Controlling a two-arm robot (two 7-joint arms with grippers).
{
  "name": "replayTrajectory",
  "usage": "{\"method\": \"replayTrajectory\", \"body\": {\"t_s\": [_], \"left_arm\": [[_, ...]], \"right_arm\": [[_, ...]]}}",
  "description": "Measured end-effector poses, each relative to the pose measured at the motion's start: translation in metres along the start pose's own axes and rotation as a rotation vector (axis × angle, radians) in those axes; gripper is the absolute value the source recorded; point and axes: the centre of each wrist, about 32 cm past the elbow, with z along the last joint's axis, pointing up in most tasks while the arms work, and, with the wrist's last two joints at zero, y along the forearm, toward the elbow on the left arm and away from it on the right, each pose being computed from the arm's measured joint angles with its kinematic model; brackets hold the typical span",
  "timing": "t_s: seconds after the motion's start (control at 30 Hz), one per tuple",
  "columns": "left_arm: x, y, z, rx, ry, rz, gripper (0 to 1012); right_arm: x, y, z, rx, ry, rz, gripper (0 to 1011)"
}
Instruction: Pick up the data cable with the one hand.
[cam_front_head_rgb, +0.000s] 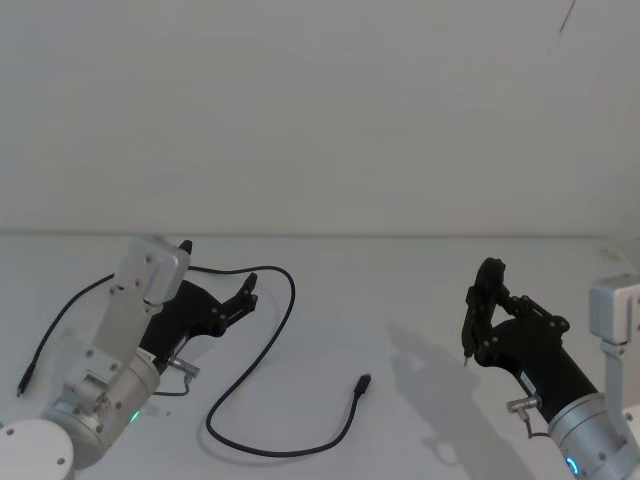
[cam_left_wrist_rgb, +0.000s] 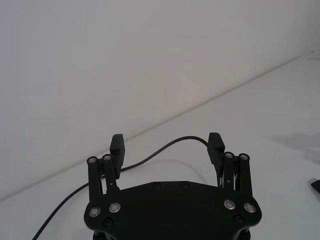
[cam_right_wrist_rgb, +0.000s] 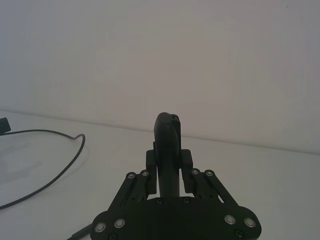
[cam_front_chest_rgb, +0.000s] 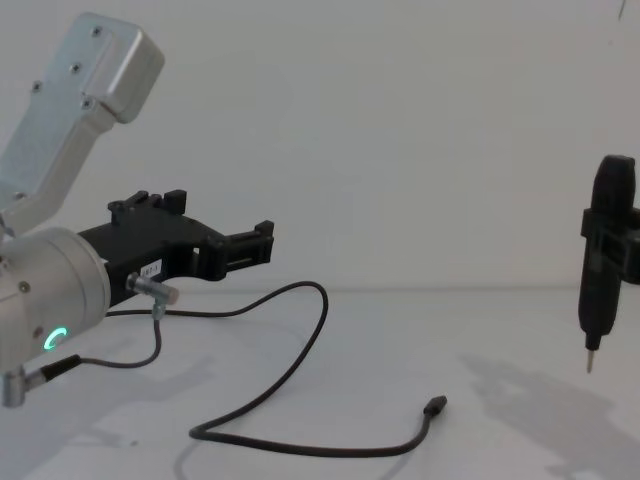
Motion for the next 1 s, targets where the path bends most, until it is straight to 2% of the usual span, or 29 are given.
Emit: {"method": "replayTrajectory", "body": {"t_s": [1.0], "left_arm": [[0.0000,0.0000,0.0000,0.000,0.000,0.000,1001]], "right_arm": [[0.0000,0.0000,0.0000,0.000,0.000,0.000,283]]}}
